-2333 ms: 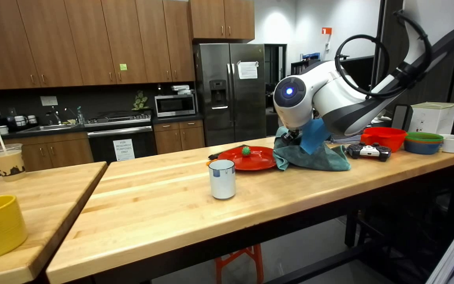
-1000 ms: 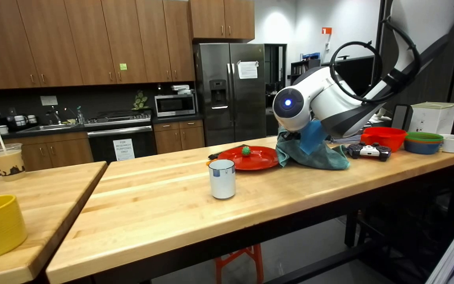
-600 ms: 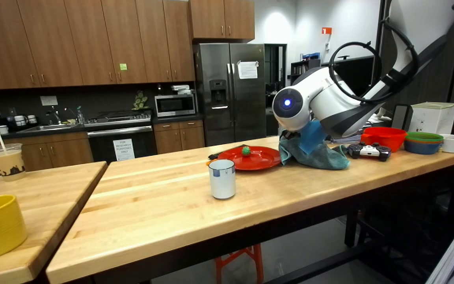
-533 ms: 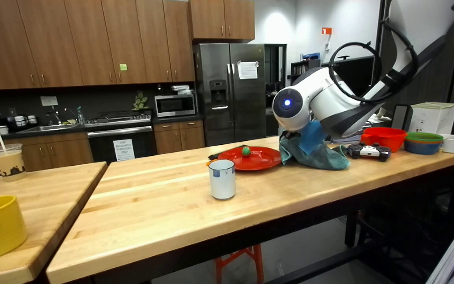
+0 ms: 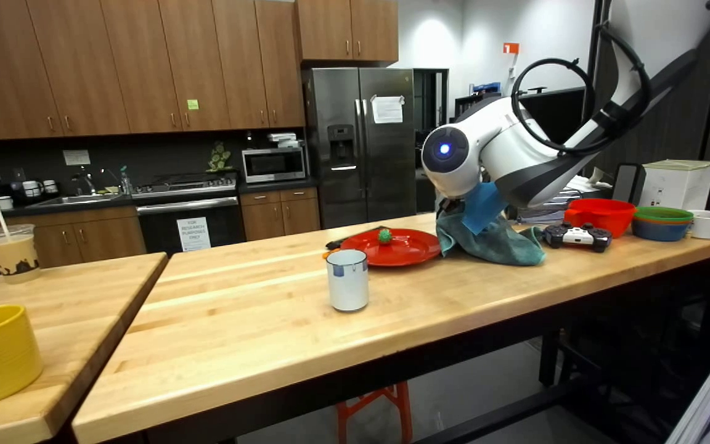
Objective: Put the blue towel on the orange plate
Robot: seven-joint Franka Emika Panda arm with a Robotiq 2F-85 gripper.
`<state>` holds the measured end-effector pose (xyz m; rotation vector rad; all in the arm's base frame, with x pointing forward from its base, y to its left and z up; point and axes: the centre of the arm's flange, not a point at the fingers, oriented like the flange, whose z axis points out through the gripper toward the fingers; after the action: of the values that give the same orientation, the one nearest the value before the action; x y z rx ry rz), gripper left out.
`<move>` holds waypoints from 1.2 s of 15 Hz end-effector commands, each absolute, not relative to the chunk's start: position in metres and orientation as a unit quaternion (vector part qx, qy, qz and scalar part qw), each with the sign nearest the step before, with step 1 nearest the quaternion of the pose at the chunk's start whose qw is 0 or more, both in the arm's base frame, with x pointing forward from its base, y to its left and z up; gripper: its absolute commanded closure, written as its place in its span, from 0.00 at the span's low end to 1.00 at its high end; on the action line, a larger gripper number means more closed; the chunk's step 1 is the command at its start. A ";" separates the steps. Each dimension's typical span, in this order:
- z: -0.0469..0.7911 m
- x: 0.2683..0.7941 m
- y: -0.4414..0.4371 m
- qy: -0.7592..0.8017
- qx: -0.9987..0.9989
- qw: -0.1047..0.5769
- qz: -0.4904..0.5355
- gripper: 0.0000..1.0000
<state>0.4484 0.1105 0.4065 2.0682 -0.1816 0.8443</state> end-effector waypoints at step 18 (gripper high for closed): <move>0.528 0.444 0.169 -0.059 0.848 0.329 0.411 0.99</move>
<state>0.4478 0.1557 0.5154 2.1856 -0.1931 1.0486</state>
